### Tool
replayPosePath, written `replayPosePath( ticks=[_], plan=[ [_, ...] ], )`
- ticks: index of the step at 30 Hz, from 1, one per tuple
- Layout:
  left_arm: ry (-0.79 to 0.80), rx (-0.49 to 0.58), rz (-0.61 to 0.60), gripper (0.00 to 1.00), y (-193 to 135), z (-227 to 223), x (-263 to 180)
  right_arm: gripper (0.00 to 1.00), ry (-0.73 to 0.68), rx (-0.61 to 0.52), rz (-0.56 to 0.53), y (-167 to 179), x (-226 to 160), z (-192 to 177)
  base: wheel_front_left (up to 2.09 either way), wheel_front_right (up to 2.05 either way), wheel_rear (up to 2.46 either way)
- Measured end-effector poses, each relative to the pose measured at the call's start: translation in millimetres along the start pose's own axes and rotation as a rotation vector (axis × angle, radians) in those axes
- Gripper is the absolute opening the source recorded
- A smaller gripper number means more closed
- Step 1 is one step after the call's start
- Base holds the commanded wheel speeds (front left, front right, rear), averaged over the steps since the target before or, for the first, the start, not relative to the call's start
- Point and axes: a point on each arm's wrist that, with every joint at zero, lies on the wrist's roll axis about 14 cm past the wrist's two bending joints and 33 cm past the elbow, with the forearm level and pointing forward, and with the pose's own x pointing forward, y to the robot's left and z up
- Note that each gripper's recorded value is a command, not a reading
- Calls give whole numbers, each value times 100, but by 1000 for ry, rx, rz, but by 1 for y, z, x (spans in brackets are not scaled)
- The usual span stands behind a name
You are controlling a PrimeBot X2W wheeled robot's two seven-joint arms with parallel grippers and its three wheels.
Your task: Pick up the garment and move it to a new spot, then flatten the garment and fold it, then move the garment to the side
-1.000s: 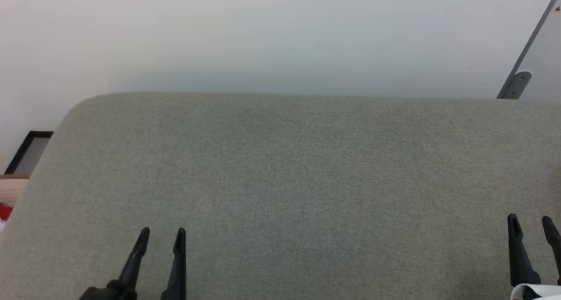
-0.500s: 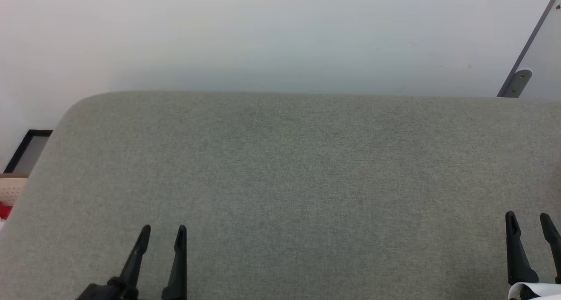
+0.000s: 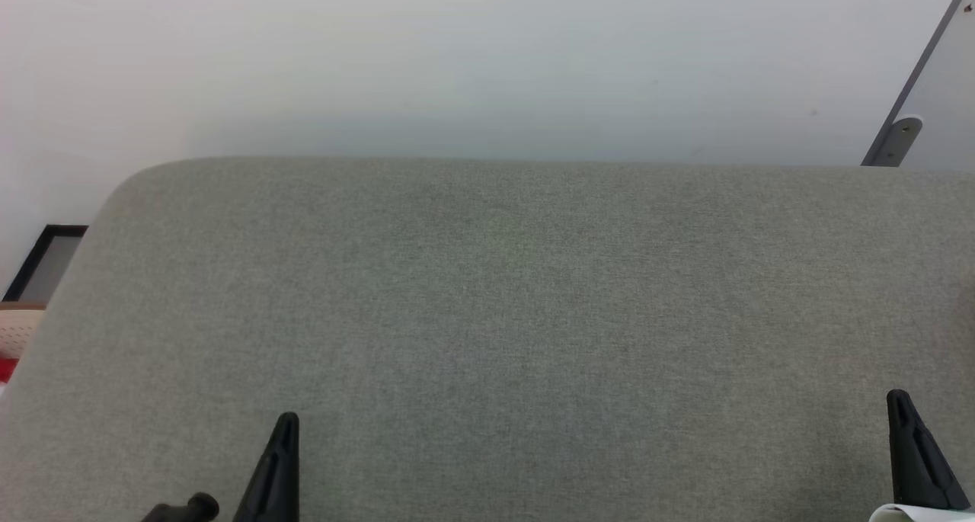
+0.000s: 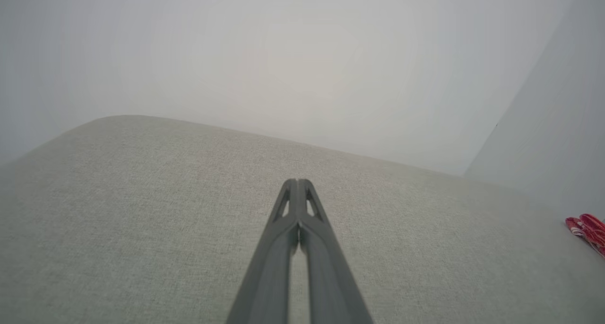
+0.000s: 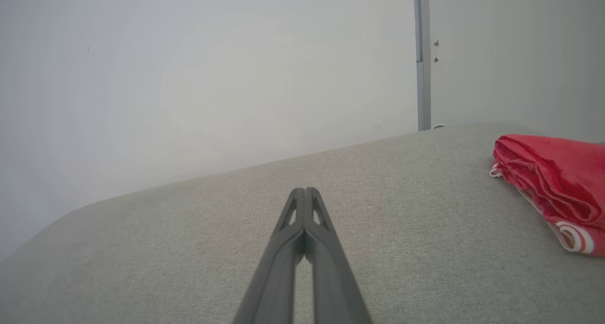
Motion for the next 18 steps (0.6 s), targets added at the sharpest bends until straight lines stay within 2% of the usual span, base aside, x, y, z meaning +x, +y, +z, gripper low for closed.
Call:
replayPosePath(
  ticks=[18],
  plan=[
    [30,-303,70,0,11,-7,12,0,38,294,-72,-6,5,-10,0,0,0]
  ],
)
